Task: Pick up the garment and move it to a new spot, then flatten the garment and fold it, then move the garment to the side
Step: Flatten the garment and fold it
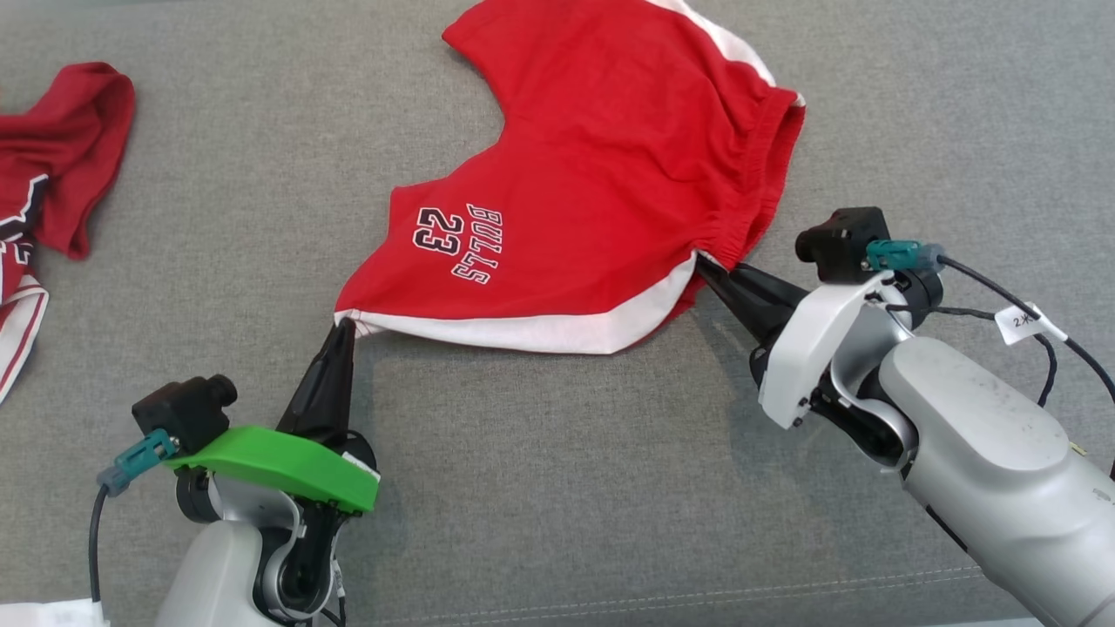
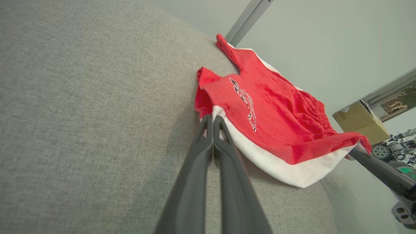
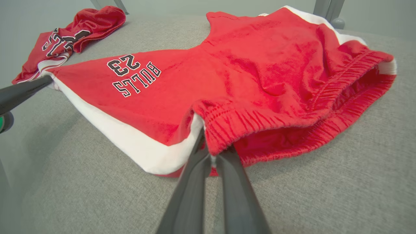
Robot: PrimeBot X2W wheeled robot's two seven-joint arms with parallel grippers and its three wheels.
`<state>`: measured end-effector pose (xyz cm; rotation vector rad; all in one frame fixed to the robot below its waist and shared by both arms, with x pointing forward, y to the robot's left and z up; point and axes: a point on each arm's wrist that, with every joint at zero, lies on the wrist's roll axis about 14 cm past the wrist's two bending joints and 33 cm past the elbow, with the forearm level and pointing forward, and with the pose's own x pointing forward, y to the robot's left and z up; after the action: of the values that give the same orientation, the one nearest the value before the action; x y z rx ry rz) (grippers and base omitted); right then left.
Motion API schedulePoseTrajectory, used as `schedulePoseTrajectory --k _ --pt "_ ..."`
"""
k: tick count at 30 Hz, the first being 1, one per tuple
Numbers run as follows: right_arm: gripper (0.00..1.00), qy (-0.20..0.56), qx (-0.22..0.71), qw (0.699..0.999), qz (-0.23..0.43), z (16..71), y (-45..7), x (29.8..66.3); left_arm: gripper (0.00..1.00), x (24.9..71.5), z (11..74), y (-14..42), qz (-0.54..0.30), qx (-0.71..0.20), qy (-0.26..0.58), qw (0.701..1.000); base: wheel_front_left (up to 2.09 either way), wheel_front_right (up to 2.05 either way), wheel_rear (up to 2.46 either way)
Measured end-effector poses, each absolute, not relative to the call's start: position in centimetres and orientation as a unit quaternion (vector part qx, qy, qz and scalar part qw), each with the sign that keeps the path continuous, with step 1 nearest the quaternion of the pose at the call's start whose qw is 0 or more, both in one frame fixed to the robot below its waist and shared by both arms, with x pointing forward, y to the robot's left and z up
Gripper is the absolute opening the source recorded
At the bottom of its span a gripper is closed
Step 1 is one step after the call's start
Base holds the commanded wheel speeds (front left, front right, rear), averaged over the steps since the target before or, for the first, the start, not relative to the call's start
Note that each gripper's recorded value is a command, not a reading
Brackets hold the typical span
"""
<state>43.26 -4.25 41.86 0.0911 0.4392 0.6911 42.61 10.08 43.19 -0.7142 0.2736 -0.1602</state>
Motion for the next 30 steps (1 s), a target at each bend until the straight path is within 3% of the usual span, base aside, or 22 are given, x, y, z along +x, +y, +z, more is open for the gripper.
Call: schedulePoseTrajectory --k 8,21,30 --pt "0.0 0.159 0.038 0.918 0.361 44.1 -3.9 41.0 0.0 41.6 45.0 10.6 -0.075 -0.34 0.085 0.934 0.0 0.0 0.0" --pt "0.0 0.189 0.067 0.938 0.284 41.2 -9.5 34.8 0.0 33.8 42.6 7.9 -0.108 -0.334 0.146 0.925 0.0 0.0 0.0" --pt "0.0 0.194 0.072 0.941 0.267 40.7 -10.5 33.3 0.0 32.4 42.6 8.5 -0.118 -0.315 0.151 0.929 0.0 0.0 0.0"
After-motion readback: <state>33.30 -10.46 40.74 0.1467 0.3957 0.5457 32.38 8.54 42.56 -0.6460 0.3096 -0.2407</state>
